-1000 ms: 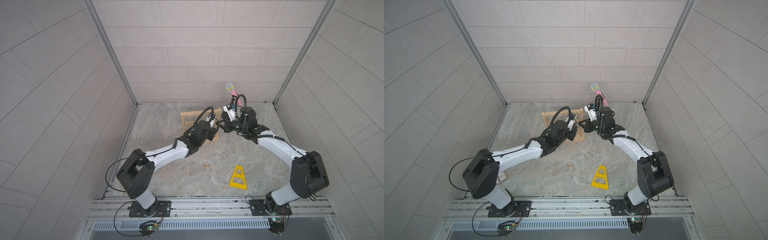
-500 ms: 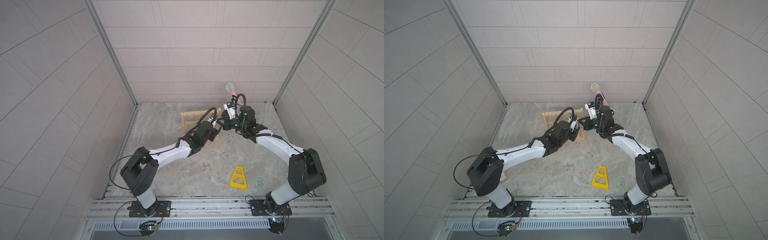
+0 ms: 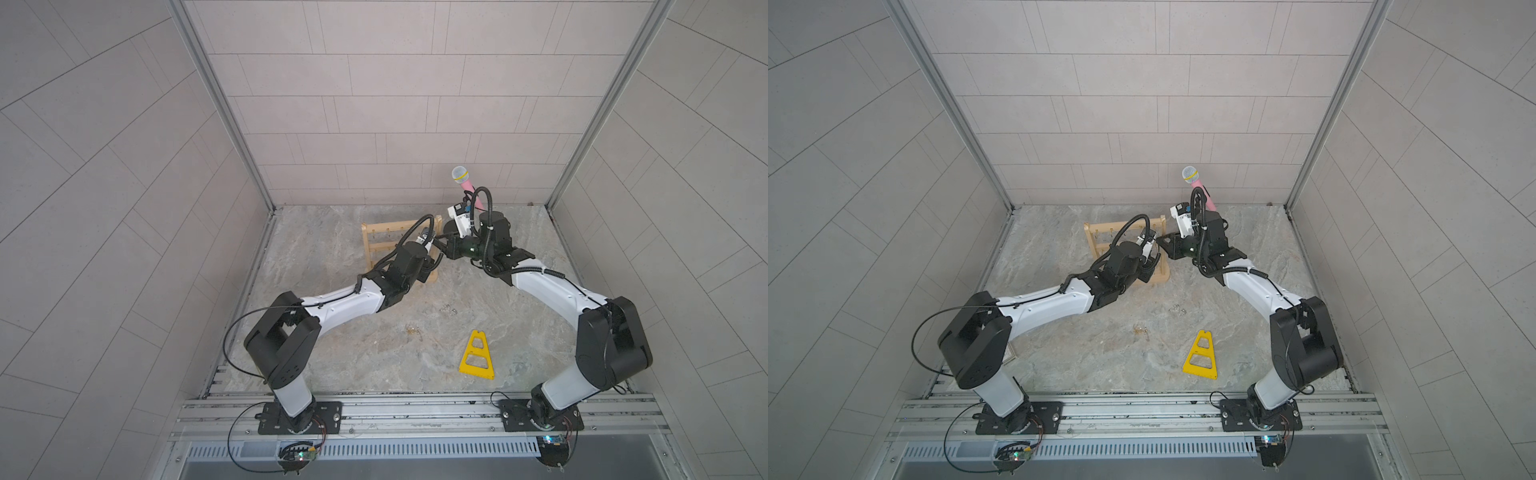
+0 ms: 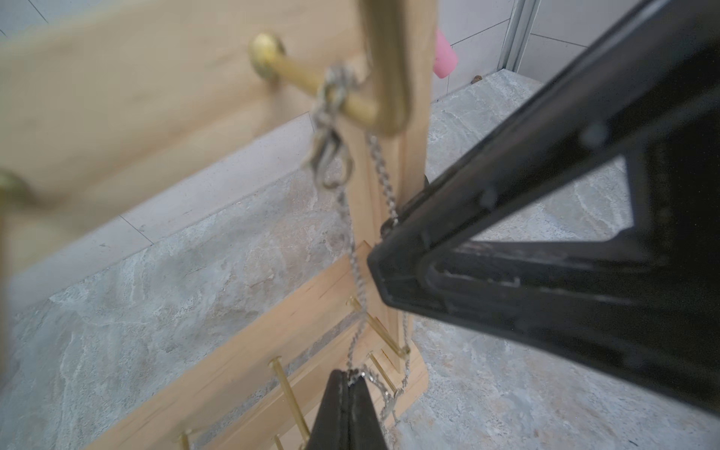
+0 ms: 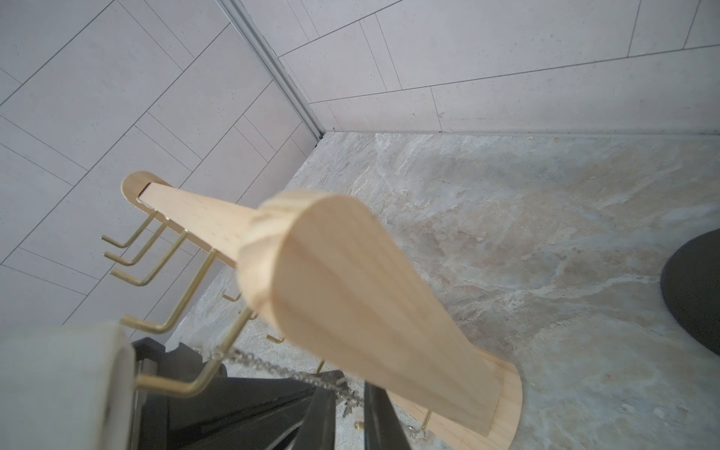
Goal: Hang the necklace on the jewelry display stand
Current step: Hang the necklace on the stand.
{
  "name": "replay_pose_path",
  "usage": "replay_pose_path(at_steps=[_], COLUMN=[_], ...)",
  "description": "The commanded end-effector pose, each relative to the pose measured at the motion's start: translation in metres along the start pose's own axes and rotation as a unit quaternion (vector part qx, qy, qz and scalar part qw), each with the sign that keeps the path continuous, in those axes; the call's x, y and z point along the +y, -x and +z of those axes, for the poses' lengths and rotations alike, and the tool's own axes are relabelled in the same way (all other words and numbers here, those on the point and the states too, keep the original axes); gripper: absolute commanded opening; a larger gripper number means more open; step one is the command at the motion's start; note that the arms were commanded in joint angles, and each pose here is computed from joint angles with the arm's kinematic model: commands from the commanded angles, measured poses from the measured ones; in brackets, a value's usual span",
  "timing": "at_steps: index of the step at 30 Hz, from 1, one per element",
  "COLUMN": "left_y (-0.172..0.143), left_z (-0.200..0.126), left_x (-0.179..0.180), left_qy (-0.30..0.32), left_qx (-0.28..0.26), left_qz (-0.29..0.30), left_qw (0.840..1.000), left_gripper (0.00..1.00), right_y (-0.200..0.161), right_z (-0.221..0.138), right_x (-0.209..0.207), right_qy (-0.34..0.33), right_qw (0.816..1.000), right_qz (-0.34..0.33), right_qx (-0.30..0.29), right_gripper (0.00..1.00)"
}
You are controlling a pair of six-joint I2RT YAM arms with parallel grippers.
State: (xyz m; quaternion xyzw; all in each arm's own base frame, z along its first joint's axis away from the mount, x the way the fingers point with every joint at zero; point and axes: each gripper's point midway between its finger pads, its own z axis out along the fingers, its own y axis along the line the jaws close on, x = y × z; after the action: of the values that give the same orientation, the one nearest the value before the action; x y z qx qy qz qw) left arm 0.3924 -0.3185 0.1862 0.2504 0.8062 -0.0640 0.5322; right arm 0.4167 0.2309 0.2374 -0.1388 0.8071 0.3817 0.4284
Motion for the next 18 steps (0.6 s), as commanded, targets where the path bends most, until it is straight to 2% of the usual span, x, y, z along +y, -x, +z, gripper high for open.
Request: replay_pose_path(at_steps=[1, 6, 13, 18], left_y=[0.0045, 0.0029, 0.0030, 0.0049], left_z=[0.0029, 0.0033, 0.0009, -0.0040], left_x=[-0.0012, -0.0005, 0.0012, 0.0033], left_qy=[0.005, 0.007, 0.011, 0.011], left_qx=[0.000, 0.002, 0.000, -0.004], left_qz=[0.006, 0.005, 0.001, -0.005], left_qw=[1.000, 1.000, 1.000, 1.000], left_gripper=[0.02, 0.04, 0.17, 0.20], right_y=[0.0045, 0.0030, 0.0032, 0.0023], right_z=[-0.0013, -0.0017, -0.0026, -0.0043], right_x=[-0.0027, -0.0029, -0.0021, -0.0014], right_qy=[-0.008, -0.009, -0.007, -0.007], right_qw=[1.000, 1.000, 1.000, 1.000], right_qz=[-0.007, -0.007, -0.006, -0.005], right_qx=[-0.008, -0.006, -0.007, -0.008], right_gripper=[0.19, 0.19, 0.19, 0.19])
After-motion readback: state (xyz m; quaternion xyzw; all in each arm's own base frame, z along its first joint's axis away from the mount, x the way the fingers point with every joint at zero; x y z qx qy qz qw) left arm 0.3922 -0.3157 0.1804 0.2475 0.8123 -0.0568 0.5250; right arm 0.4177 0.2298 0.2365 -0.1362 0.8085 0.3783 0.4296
